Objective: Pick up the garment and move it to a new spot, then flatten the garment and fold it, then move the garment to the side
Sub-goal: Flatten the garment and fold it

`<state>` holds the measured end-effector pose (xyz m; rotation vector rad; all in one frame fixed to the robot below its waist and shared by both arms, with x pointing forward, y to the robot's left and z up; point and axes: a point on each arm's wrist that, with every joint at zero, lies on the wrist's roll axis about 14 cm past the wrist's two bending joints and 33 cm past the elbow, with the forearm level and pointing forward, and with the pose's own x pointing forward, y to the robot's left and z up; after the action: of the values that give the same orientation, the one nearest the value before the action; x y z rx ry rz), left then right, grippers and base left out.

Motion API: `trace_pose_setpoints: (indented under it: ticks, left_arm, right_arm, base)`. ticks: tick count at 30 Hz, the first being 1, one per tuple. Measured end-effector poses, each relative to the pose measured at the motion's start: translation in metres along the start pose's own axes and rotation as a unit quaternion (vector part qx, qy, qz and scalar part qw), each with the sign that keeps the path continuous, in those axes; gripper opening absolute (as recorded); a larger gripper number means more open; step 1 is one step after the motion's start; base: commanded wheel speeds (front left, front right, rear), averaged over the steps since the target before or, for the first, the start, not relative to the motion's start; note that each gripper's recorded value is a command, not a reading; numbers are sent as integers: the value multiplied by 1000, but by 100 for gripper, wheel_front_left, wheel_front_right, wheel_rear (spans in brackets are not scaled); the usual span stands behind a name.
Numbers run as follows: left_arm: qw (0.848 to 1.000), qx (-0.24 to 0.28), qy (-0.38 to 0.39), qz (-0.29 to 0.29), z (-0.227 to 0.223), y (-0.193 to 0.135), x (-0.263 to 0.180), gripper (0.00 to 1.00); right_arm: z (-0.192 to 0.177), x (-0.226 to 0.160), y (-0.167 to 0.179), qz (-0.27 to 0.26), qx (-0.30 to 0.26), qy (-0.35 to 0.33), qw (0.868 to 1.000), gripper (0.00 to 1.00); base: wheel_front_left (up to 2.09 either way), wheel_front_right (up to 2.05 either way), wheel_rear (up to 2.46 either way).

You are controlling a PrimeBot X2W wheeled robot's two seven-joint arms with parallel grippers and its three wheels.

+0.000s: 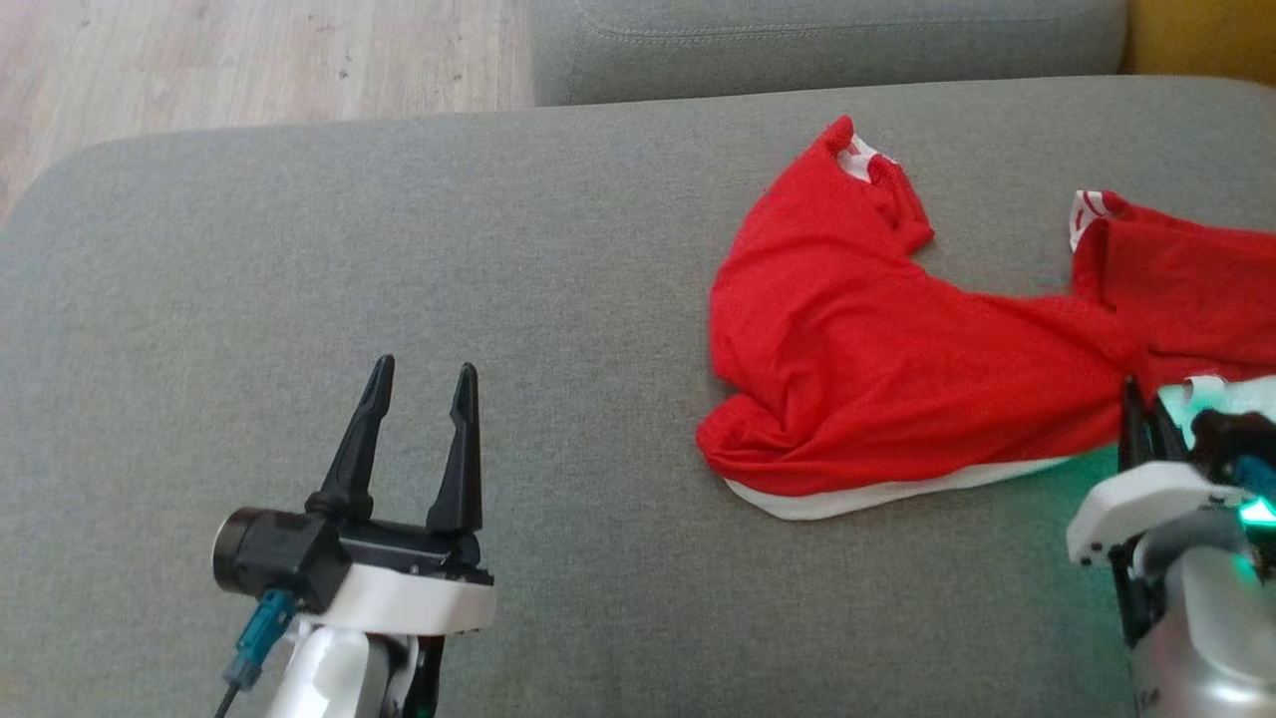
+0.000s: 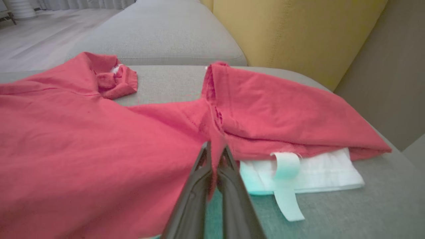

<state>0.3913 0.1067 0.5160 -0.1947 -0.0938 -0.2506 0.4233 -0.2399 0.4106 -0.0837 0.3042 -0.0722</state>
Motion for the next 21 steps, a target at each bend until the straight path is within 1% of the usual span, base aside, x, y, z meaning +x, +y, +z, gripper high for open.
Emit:
trace_pose_setpoints:
  ticks: [3,4,5,10,13,16,21]
  left_arm:
    - [1000,-4,-2,-2,1,-2,0,100]
    - [1000,-4,-2,-3,1,-2,0,100]
    - [1000,-4,-2,-4,1,-3,0,100]
    - [1000,-4,-2,-4,1,-4,0,100]
    - [1000,-4,-2,-5,1,-4,0,100]
    - [1000,-5,-1,-8,1,-6,1,100]
    - [1000,-7,1,-15,-1,-10,4,100]
  right_arm:
    - [-8,-8,-3,-11,0,10,1000,0]
    - [-8,-9,-2,-13,0,10,1000,92]
    - [-5,-9,-2,-14,0,5,1000,100]
    - [17,-8,1,-14,-8,-32,999,100]
    - [35,-8,32,31,16,-70,997,100]
    - [47,-16,52,61,36,-96,993,100]
    - [42,-37,78,102,62,-103,987,100]
  base:
    - [0,0,0]
    - [0,0,0]
    - [0,0,0]
    - [0,0,0]
    - [0,0,0]
    - [0,0,0]
    - [0,0,0]
